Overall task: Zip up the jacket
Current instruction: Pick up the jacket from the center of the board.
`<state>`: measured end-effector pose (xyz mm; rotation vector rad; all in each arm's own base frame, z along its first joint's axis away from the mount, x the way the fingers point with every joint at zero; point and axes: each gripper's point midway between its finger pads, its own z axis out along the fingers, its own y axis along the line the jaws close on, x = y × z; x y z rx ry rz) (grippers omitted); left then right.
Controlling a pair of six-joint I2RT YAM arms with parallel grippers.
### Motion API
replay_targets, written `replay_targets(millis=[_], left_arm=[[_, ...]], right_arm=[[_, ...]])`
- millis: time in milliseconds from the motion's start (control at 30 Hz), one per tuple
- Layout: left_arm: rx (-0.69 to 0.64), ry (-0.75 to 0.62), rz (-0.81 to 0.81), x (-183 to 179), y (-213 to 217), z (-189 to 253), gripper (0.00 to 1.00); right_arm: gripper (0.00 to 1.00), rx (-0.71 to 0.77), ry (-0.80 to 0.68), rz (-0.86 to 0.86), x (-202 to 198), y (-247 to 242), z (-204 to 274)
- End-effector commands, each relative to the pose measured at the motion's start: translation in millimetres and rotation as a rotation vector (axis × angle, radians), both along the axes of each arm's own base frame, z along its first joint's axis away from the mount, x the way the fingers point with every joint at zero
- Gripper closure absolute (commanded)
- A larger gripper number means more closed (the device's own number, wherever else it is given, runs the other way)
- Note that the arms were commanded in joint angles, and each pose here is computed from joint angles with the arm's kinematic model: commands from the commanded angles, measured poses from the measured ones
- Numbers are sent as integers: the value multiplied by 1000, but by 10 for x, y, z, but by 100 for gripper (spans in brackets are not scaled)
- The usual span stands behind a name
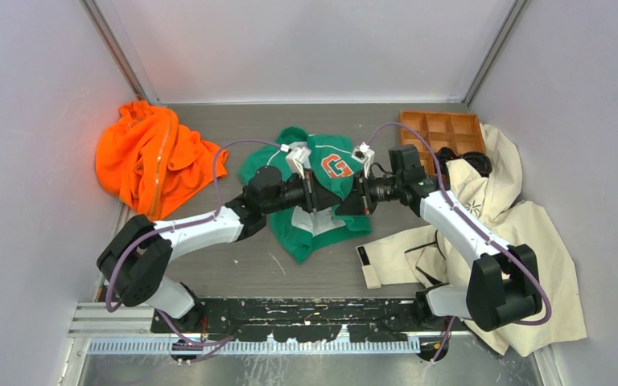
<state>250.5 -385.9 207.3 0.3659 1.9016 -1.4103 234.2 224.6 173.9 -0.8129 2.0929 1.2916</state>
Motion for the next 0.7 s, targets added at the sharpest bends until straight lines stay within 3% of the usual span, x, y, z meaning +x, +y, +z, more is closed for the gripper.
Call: replay_targets(millis=[0,133,200,433,667], left_arm=[[-70,-112,18,10,46,350,85],[-3,-197,47,-4,242,296,59],[36,-266,42,-53,357,256,50],[98,-507,-72,-339,551,-40,47],[108,-583,-109,-254,426,-270,47]], right_arm=[[99,52,-30,45,-26,31,127],[99,66,-39,72,-60,-11,175],[99,71,-42,81,-72,-38,186],[99,83,-51,121,-125,-51,213],[99,88,-58,146,-170,-56,217]])
